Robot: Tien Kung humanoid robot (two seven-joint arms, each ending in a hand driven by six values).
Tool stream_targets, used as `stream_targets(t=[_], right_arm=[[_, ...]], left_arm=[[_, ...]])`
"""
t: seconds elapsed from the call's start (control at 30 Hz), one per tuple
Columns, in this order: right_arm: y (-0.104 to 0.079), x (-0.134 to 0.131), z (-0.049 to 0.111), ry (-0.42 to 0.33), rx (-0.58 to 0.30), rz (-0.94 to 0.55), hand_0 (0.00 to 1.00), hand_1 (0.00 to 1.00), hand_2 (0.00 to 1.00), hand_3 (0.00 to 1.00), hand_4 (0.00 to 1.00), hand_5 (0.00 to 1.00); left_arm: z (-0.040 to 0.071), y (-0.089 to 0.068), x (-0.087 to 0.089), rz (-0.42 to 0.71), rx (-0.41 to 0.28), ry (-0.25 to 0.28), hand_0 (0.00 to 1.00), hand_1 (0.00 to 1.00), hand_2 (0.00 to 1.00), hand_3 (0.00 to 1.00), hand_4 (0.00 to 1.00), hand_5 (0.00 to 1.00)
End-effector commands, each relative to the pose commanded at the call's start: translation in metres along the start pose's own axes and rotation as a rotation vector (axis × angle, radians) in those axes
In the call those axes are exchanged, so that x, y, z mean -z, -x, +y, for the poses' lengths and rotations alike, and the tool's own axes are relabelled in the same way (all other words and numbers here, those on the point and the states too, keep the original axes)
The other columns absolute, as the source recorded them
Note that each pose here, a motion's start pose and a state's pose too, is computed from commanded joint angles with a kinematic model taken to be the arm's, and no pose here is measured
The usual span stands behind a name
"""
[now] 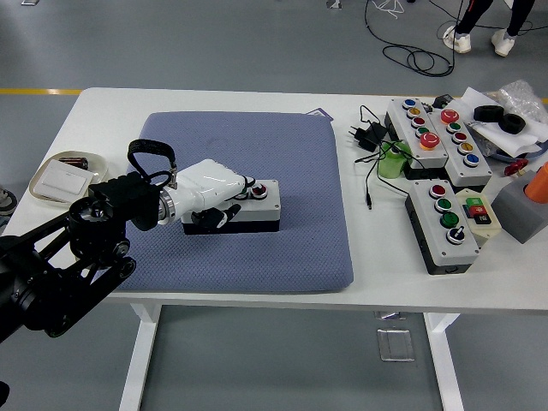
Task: Pick up the button,place it on the desk,press the button,press the button
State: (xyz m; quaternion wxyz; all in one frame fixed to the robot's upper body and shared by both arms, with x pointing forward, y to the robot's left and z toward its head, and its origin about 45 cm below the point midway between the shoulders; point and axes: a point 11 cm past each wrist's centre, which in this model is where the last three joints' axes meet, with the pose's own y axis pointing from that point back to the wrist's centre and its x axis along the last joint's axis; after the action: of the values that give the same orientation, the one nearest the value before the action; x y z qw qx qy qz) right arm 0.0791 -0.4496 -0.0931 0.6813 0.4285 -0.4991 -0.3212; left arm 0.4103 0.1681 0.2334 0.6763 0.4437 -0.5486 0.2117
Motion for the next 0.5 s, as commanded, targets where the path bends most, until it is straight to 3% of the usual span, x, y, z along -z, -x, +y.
stream_targets(t=[0.5], right_arm=[[-0.0010,0.0007,0.0001,-0.001,-0.002,-0.002,0.651,0.636,0.662,0.580,0.374,0.228]], left_arm=[[-0.0061,0.0033,0.0001,-0.009,0.071,-0.019,0.050,0.002,0.002,0.806,0.369,0.002]])
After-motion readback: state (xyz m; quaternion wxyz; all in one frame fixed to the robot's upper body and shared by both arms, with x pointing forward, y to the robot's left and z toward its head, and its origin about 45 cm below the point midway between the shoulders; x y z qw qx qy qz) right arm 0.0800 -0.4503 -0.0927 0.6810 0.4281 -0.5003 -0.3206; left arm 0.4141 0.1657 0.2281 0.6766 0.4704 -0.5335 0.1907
